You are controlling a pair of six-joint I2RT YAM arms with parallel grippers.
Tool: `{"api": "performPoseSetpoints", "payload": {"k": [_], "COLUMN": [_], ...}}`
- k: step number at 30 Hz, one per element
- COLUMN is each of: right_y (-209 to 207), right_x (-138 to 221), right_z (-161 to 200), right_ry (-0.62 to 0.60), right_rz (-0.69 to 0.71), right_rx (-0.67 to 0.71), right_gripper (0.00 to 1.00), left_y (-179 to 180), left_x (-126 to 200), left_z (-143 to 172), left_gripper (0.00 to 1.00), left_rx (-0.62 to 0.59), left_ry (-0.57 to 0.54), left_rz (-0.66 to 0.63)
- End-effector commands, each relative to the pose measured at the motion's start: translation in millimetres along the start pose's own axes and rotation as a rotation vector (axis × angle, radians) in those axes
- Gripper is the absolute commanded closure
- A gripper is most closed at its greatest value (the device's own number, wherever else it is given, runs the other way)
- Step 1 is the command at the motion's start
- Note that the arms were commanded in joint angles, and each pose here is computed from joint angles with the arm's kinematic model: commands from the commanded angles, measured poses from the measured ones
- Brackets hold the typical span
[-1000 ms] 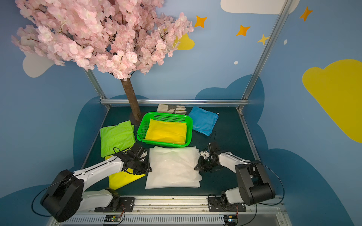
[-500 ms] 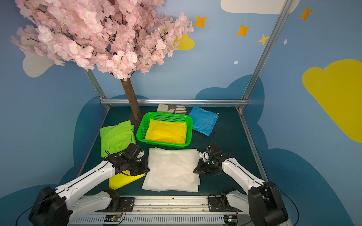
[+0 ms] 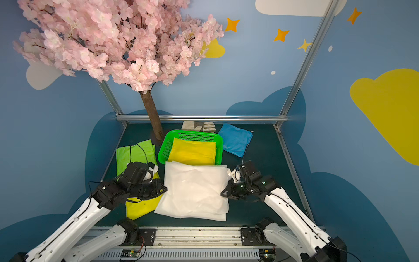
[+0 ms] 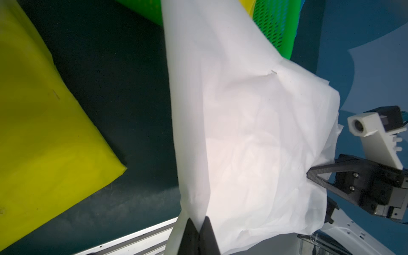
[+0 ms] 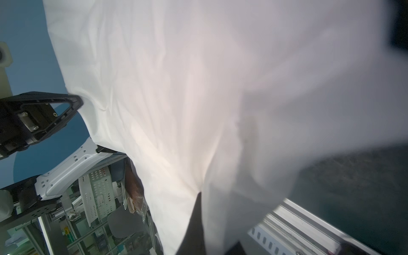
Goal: Put the folded raincoat in the basket
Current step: Pick up the raincoat from the center of the board, then move the basket to the center of the board.
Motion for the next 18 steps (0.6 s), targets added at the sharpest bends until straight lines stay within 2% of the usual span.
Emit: {"api": "performPoseSetpoints", "payload": {"k": [1, 6, 11, 18], "right_y": [15, 24, 10, -21], "right_x": [19, 29, 14, -18], "right_z": [-32, -95, -155, -227], "right_ry": [-0.11, -0.178, -0.196, -0.153], "right_rz": [0.028, 0.044, 0.063, 0.027], "right_rx": [0.037, 0.054, 0.014, -0.075], "right_gripper": [1.0, 1.0, 1.0, 1.0], "left_y": [-16, -40, -49, -55], "left_x": [9, 1, -9, -26], "left_z": [-25, -84, -153, -218], "left_gripper": [0.98, 0.97, 0.98, 0.98], "left_rx": [-0.062, -0.058, -0.017, -0.003], "left_ry": [-0.055, -0.083, -0.127, -0.144], "left_rz": [-0.04, -0.062, -0.012, 0.025]}}
Point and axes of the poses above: each gripper's point midway between its finger pads, its own x axis back along the fingers, its own y axis along the line the jaws close on, z = x × y, the point moved 2 cm from there along x, back along the fingers, and after that the axes turned 15 degrees about x, right-handed, at the moved point
